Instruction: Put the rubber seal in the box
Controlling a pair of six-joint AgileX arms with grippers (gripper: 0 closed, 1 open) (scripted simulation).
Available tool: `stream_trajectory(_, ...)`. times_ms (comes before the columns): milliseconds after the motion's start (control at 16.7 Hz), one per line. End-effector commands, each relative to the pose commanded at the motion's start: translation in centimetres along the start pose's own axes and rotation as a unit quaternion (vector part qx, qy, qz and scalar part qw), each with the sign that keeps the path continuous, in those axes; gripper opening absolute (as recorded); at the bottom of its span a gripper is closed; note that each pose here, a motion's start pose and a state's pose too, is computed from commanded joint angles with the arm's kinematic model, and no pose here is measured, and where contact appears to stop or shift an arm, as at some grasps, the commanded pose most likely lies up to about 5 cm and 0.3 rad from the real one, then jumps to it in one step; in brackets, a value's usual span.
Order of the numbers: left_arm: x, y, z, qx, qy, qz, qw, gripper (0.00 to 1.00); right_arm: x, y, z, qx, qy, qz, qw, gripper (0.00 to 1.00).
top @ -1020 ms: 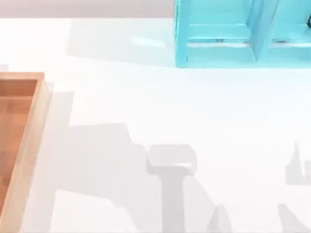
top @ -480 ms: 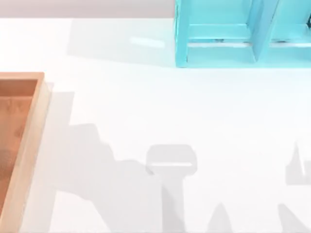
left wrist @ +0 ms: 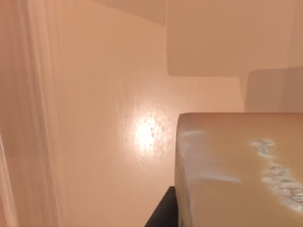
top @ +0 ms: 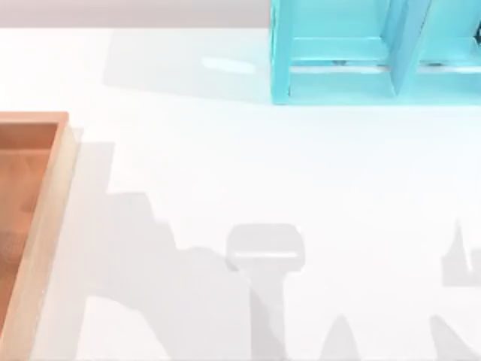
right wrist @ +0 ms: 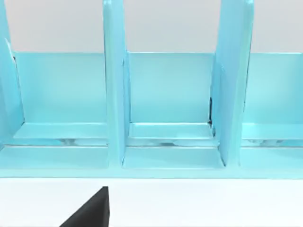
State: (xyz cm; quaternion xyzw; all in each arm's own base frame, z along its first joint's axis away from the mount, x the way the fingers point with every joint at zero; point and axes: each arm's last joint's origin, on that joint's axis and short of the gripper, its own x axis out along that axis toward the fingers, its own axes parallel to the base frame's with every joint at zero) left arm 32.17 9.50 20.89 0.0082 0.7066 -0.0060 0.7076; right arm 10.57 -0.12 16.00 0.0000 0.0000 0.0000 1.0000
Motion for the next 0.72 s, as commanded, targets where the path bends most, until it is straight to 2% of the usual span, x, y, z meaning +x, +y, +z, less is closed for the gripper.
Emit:
stream_trajectory(360,0.00,0.00,0.00,0.000,0.000,0.000,1.000,0.98,0.00,0.00,0.00,0.000,0.000,0.000,1.000,1.00)
stream_trajectory(720,0.00,0.00,0.00,0.000,0.000,0.000,1.000,1.00,0.00,0.00,0.00,0.000,0.000,0.000,1.000,1.00)
